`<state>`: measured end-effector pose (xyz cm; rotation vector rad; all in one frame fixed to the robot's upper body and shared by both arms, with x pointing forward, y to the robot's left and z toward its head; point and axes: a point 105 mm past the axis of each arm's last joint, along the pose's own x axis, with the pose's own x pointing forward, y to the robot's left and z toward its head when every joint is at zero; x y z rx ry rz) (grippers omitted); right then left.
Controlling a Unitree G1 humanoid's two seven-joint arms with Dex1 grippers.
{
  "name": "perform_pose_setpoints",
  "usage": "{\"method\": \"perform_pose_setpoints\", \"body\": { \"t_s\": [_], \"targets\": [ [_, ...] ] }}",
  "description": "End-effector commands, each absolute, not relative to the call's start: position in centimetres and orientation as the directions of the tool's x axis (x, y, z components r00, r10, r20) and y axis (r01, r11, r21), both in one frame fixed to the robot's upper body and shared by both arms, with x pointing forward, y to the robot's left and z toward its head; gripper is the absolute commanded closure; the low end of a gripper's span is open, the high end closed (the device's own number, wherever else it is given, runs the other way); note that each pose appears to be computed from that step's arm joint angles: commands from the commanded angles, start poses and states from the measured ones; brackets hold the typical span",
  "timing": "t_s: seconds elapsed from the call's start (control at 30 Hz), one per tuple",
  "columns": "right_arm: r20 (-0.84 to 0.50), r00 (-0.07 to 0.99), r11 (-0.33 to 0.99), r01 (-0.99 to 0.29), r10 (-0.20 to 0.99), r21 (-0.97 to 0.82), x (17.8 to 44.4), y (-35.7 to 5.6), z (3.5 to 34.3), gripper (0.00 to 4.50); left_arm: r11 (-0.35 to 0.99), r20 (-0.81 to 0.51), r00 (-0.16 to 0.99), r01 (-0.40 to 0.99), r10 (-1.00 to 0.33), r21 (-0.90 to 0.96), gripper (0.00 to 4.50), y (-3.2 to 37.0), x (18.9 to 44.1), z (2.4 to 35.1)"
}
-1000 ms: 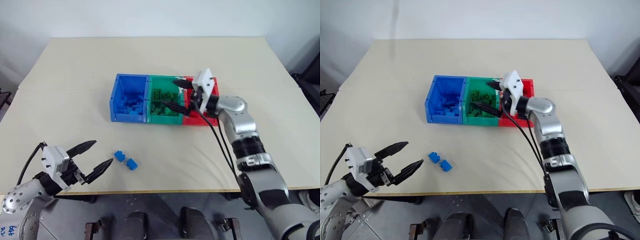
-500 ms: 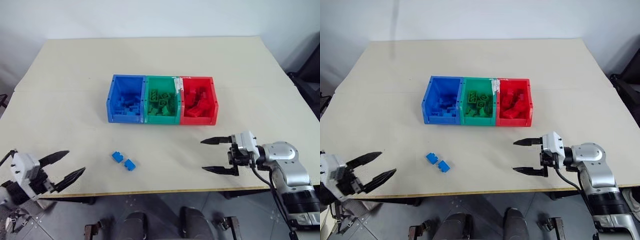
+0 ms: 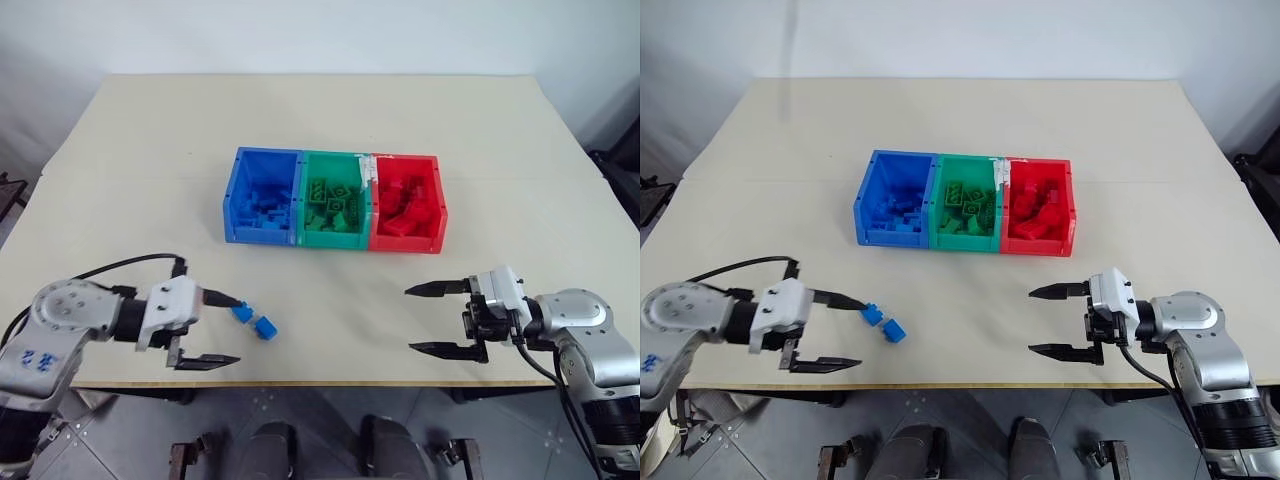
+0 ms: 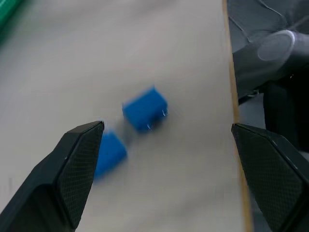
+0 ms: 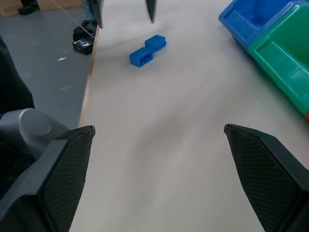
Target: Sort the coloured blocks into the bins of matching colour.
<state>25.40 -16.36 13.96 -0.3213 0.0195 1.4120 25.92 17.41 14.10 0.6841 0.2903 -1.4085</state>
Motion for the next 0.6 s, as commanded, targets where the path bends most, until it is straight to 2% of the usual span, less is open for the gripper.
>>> {"method": "perform_pose_setpoints", "body": {
  "t_s": [0.03, 0.13, 0.23, 0.43, 0.6],
  "targets": [
    [-0.181, 0.195, 0.145, -0.956, 0.964, -0.255, 24.9, -16.3, 15.2, 0.02, -0.089, -0.662, 0.094, 0.968, -0.744, 0.237, 0.0, 16.7, 27.1, 12.8],
    [-0.182, 0.208, 0.16, -0.955, 0.961, -0.249, 24.3, -16.3, 15.2, 0.02, -0.146, -0.705, 0.034, 0.97, -0.708, 0.193, 0.0, 16.2, 27.7, 12.4],
    [-0.194, 0.225, 0.174, -0.953, 0.955, -0.25, 24.1, -16.7, 15.2, 0.0, -0.188, -0.727, -0.002, 0.966, -0.687, 0.175, 0.57, 15.9, 27.9, 11.9],
    [-0.192, 0.243, 0.19, -0.947, 0.951, -0.258, 23.8, -16.6, 15.4, 0.0, -0.217, -0.704, -0.027, 0.959, -0.71, 0.183, 2.45, 14.7, 28.3, 11.4],
    [-0.187, 0.236, 0.184, -0.949, 0.954, -0.258, 23.6, -16.3, 15.2, 0.0, -0.198, -0.682, 0.0, 0.957, -0.732, 0.213, 3.97, 14.4, 28.6, 11.4]
  ]
}}
